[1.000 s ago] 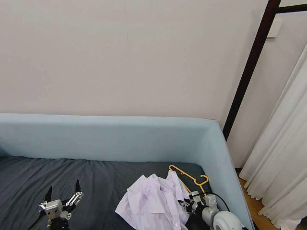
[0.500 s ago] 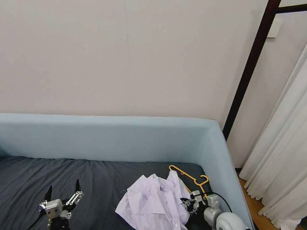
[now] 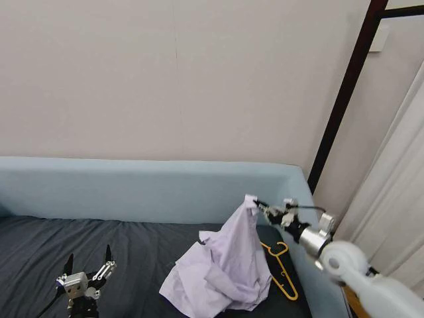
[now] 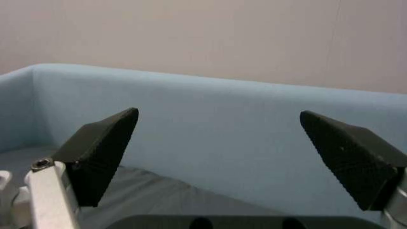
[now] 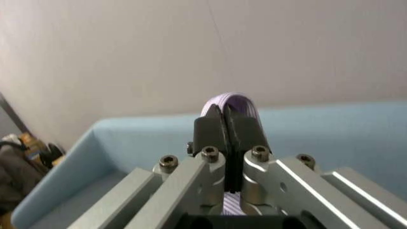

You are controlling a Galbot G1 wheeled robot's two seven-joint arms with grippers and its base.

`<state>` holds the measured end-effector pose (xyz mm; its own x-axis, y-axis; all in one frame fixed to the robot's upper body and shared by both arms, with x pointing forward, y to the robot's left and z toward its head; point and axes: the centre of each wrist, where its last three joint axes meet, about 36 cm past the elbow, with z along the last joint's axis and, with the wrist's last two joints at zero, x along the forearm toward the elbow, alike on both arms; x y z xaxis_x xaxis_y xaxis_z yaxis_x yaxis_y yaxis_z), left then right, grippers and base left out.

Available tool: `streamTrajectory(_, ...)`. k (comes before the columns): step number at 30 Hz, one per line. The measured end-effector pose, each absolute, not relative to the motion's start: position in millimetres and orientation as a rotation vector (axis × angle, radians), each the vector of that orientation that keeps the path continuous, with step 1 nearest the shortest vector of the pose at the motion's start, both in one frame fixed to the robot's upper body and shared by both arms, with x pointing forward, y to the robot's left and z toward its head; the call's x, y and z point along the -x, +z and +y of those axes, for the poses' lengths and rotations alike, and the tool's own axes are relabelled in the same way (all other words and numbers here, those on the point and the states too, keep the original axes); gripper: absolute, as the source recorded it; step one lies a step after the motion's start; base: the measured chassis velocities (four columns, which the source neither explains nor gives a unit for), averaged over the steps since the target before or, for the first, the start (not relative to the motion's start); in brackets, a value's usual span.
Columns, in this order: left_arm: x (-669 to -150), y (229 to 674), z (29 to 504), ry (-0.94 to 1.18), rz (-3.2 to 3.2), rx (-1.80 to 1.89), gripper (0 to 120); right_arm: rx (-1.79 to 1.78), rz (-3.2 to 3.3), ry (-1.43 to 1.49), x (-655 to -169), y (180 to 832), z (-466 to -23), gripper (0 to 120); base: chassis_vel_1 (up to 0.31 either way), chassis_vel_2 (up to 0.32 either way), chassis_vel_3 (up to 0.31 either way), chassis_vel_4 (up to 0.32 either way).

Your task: Pick up the clothes from the sofa and hang them on the clothes hanger.

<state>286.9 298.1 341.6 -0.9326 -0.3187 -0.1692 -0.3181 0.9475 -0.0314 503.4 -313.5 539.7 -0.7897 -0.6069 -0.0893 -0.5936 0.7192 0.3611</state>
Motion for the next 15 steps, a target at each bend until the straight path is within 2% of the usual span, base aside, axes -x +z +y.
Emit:
streamTrajectory(6, -287.8, 342.5, 296.7, -0.012, 2.926, 0.48, 100, -1.058, -3.048, -0.628, -515.3, 638.9, -320.4, 0, 0.0, 0.0, 0.0, 0.0)
streamTrajectory(7, -287.8, 342.5, 296.7, -0.012, 2.926, 0.48, 100, -1.058, -3.048, -0.628, -515.3, 638.9, -320.4, 0, 0.0, 0.0, 0.0, 0.0)
streamTrajectory(12, -287.8, 344.7, 294.4, -0.023, 2.92, 0.475, 100, -1.188, -3.189, -0.608, -517.0, 737.4, -317.4, 0, 0.0, 0.0, 0.0, 0.0)
streamTrajectory(15, -287.1, 344.7, 294.7, -0.027, 2.917, 0.477, 100, -1.229, -3.211, -0.564, -515.5, 765.5, -316.3, 0, 0.0, 0.0, 0.0, 0.0)
